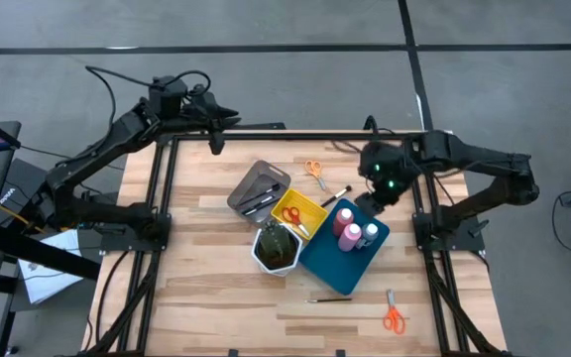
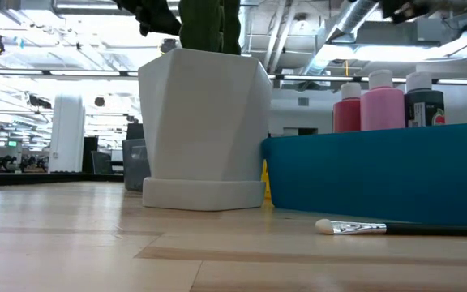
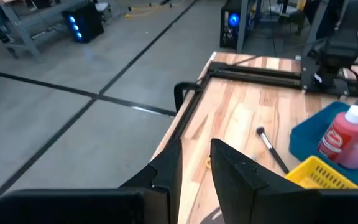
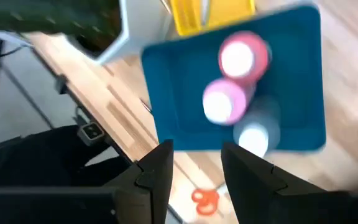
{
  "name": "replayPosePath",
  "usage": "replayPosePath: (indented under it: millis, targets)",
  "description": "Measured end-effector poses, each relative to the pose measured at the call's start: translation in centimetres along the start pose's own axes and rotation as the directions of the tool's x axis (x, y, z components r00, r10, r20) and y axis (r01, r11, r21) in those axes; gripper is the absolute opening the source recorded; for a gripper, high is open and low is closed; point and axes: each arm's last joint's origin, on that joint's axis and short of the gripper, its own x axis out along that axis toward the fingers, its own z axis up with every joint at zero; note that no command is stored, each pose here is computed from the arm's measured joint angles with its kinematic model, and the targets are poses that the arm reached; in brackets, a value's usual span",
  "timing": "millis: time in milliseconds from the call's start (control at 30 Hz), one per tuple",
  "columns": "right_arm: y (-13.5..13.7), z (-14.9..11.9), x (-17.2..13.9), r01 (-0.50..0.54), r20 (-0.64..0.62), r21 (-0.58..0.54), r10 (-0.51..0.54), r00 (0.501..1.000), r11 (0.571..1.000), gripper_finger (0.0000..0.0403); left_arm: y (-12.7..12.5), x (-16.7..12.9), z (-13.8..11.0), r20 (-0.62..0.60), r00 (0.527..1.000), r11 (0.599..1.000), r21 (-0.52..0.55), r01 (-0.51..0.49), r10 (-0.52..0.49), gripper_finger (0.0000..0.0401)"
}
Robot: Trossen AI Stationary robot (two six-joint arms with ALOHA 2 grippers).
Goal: Pick & Place Paint Supplies
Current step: Put the orange scissors into the yellow bin
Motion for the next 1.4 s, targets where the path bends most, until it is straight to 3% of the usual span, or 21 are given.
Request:
replayPosePath:
  millis: [233, 533, 900, 1233, 1400]
  targets:
    - [1.4, -3.2, 0.9, 0.13, -0.006, 0.199, -0.131, 0.991, 0.971, 0.0132, 0.1, 0.0, -0.2, -0.031, 0.999, 0.999, 0.011, -0.032, 0.032, 0.0076]
    - [2.4, -8.5, 5.2, 0.259, -0.128, 0.369, -0.227, 0.965, 0.893, 0.0132, 0.5, -0.1, -0.3, -0.028, 0.998, 0.999, 0.022, -0.05, 0.05, 0.0076]
    - [2.5, -14.4, 11.9, 0.279, -0.184, 0.548, -0.211, 0.96, 0.789, 0.0132, 0.9, -0.2, -0.4, -0.028, 0.997, 0.998, 0.016, -0.068, 0.068, 0.0076]
    - [2.7, -17.2, 17.3, 0.437, -0.226, 0.452, -0.374, 0.899, 0.778, 0.0132, 0.7, -0.1, -0.3, -0.024, 0.998, 0.998, -0.012, -0.057, 0.057, 0.0076]
    - [3.3, -19.4, 19.2, 0.435, -0.231, 0.378, -0.371, 0.899, 0.817, 0.0132, 0.3, 0.0, 0.2, 0.019, 0.999, 0.995, -0.093, -0.045, 0.047, 0.0076]
